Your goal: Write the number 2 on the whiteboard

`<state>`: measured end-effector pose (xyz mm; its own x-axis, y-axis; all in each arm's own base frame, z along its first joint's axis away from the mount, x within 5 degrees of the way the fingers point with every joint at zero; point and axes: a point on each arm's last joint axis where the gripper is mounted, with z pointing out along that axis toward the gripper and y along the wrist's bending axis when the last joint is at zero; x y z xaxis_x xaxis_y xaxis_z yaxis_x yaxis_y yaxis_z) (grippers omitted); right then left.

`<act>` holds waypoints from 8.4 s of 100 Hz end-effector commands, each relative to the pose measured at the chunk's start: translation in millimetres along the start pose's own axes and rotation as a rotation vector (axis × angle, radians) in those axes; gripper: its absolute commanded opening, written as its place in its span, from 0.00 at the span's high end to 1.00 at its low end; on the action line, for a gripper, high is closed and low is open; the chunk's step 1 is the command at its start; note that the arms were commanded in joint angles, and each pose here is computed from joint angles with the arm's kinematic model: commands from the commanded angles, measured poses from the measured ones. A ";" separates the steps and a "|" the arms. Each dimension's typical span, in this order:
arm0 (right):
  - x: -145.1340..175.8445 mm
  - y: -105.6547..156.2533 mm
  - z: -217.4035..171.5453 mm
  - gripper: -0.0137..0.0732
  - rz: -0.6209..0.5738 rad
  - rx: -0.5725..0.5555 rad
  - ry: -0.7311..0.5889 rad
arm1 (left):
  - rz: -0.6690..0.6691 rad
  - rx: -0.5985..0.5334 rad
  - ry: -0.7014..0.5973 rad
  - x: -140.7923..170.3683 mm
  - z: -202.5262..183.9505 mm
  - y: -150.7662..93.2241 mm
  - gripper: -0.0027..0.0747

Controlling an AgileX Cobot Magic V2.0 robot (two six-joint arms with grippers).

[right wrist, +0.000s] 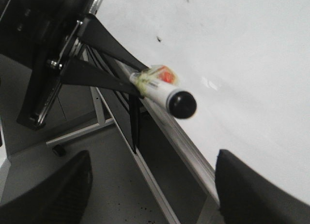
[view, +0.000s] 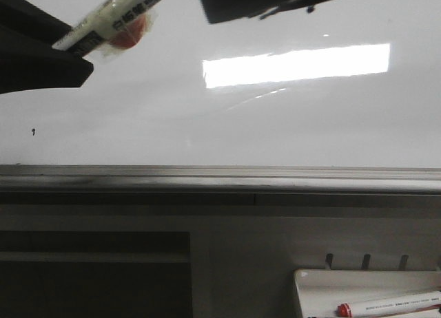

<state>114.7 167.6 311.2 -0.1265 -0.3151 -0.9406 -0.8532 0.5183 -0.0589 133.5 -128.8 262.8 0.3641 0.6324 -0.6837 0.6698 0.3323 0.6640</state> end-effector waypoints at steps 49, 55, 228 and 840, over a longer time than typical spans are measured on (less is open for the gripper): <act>-48.6 -1.7 43.9 0.33 -0.102 0.033 -0.112 | -0.010 -0.030 -0.098 -14.2 -2.7 7.6 0.99; -49.0 -0.9 44.8 0.40 -0.102 0.022 -0.094 | -0.010 -0.030 -0.098 -14.2 -2.7 7.6 0.99; -77.0 -72.6 75.6 0.92 0.003 0.209 -0.058 | -0.575 -0.576 -0.139 -5.2 -110.8 49.0 0.99; -96.8 -53.2 8.5 0.66 0.058 0.060 0.070 | -1.129 -0.360 0.018 -10.0 -40.1 84.4 0.55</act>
<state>183.6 189.2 374.2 -0.2853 -0.4204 -0.8613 -0.8303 0.5572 0.0031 169.2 -85.2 311.8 -0.4575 -0.0821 -0.8854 0.3609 0.8929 -0.2693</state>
